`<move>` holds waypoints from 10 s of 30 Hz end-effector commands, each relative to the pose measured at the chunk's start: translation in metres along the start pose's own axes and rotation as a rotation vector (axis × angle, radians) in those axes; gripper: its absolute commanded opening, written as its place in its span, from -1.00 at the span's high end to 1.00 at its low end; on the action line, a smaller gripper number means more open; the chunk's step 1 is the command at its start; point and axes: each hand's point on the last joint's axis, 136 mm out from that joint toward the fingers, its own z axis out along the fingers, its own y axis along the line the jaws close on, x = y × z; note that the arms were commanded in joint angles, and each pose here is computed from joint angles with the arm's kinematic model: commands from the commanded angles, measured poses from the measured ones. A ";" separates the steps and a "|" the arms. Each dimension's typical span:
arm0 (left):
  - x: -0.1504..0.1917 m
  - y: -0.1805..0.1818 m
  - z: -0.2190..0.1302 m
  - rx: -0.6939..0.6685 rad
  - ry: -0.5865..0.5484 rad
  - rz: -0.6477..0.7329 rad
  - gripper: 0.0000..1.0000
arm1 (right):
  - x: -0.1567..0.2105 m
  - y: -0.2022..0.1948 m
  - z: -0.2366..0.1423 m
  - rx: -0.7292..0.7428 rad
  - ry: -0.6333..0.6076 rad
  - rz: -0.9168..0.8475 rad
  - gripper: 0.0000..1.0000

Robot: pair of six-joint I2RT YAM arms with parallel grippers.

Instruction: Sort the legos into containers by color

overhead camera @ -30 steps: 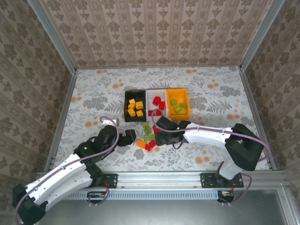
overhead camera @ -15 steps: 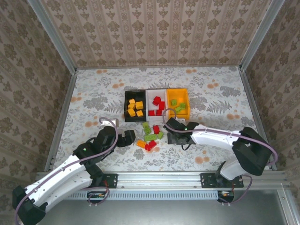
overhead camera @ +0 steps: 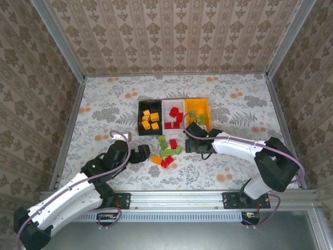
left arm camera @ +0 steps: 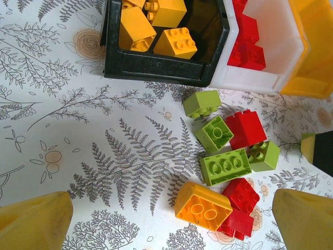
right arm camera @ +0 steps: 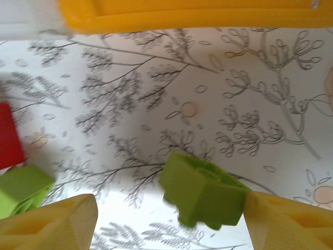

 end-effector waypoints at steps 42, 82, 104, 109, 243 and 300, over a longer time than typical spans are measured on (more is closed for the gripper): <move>-0.007 -0.004 -0.010 0.014 0.007 0.002 -1.00 | -0.178 -0.018 -0.021 0.101 -0.160 0.062 0.36; 0.047 -0.133 0.121 0.021 0.401 0.597 -0.22 | -0.042 -0.076 -0.093 -0.033 -0.257 0.225 -0.55; 0.086 -0.114 0.156 -0.096 0.485 0.697 0.40 | -0.045 -0.091 -0.116 -0.049 -0.322 0.254 -0.57; 0.078 -0.128 0.144 -0.061 0.449 0.700 0.56 | -0.045 -0.094 -0.117 -0.044 -0.329 0.258 -0.57; 0.081 0.030 0.041 -0.267 0.435 0.242 -0.53 | -0.147 0.083 -0.081 -0.247 -0.286 0.008 -0.55; -0.114 -0.024 0.150 -0.208 0.251 0.182 0.34 | -0.081 0.036 -0.081 -0.259 -0.234 0.024 -0.54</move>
